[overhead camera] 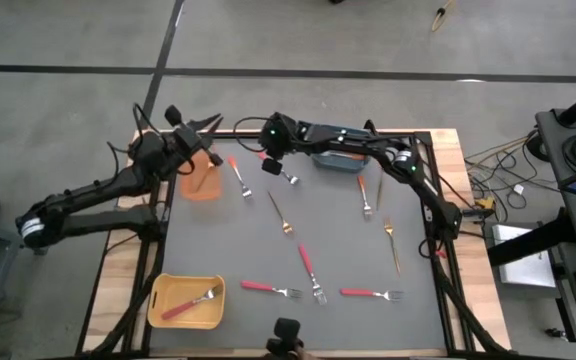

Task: Sort silverware by color (type)
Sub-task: Put the orange fork into the blue bin

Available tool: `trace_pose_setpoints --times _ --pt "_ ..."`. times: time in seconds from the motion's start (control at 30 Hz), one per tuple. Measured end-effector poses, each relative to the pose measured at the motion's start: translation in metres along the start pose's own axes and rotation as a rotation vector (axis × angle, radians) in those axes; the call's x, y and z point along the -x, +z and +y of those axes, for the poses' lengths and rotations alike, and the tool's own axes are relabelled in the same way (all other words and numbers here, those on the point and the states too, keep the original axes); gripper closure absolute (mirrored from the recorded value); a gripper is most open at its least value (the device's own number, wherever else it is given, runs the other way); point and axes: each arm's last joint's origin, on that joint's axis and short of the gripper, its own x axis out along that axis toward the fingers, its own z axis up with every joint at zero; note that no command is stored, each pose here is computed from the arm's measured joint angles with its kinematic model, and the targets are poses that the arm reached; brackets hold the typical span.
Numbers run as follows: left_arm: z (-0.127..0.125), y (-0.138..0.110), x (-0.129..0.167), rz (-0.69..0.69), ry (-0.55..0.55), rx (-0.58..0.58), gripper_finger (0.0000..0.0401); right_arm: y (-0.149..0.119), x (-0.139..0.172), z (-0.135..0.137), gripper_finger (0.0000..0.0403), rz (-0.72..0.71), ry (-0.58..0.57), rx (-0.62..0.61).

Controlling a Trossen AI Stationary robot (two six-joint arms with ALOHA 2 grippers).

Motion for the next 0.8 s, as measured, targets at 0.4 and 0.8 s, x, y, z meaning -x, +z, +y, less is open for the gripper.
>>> trace_pose_setpoints --times 0.4,0.8 --pt "0.018 -0.007 -0.003 0.033 0.126 -0.017 0.0381 -0.008 -0.006 0.0 0.0339 0.219 0.042 -0.15" --pt "0.041 -0.016 -0.003 0.063 0.255 -0.043 0.0381 -0.009 -0.005 -0.023 0.0258 0.165 0.242 -0.224"
